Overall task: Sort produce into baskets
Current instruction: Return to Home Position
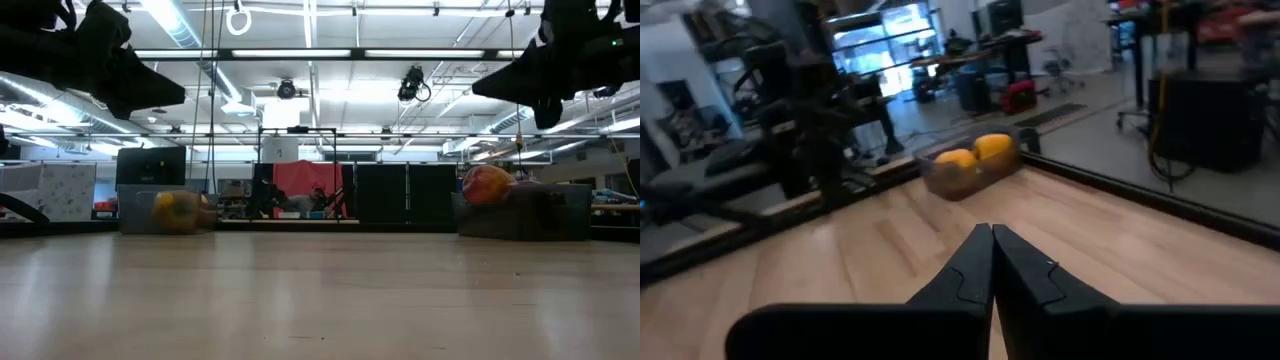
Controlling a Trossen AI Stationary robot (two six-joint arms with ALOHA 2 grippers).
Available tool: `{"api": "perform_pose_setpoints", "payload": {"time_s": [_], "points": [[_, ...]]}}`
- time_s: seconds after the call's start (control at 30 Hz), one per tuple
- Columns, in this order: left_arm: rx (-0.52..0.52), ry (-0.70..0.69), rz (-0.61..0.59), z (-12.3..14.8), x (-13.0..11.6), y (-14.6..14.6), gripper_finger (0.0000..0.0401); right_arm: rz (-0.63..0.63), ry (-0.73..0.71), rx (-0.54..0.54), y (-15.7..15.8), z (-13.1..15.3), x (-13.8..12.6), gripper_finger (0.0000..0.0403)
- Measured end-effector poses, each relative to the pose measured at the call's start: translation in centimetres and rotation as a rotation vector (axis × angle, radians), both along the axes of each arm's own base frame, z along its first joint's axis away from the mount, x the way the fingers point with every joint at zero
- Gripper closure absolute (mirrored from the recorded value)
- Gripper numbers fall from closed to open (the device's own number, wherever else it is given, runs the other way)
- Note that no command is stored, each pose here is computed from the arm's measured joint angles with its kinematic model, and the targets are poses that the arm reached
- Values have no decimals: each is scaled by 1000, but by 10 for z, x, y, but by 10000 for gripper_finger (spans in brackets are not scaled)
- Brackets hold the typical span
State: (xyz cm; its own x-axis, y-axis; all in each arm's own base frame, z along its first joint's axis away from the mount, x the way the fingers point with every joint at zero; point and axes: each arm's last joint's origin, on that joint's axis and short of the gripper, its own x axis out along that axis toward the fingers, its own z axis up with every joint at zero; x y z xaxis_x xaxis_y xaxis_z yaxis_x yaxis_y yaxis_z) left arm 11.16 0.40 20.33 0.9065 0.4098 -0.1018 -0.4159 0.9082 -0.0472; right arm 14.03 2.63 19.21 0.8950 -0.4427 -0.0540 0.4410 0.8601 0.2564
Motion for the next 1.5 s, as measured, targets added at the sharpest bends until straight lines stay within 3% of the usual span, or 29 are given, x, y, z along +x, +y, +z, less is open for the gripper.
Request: {"api": "perform_pose_setpoints", "payload": {"time_s": [0.17,0.3,0.6,0.93,1.17,1.5], "points": [[6,-46,-2,5,1,0,270,123,17,-105,3,3,0,388],[35,-122,-3,14,-1,0,270,208,-29,-134,4,10,-4,391],[30,-115,-72,13,0,-2,270,386,-166,-176,2,26,-17,385],[112,-101,-53,15,0,0,270,309,-130,-195,-8,24,-23,387],[95,-50,-85,8,-1,0,270,347,-117,-158,-12,22,-32,387],[73,-109,-59,5,-16,2,270,379,-114,-152,-14,19,-47,387]]}}
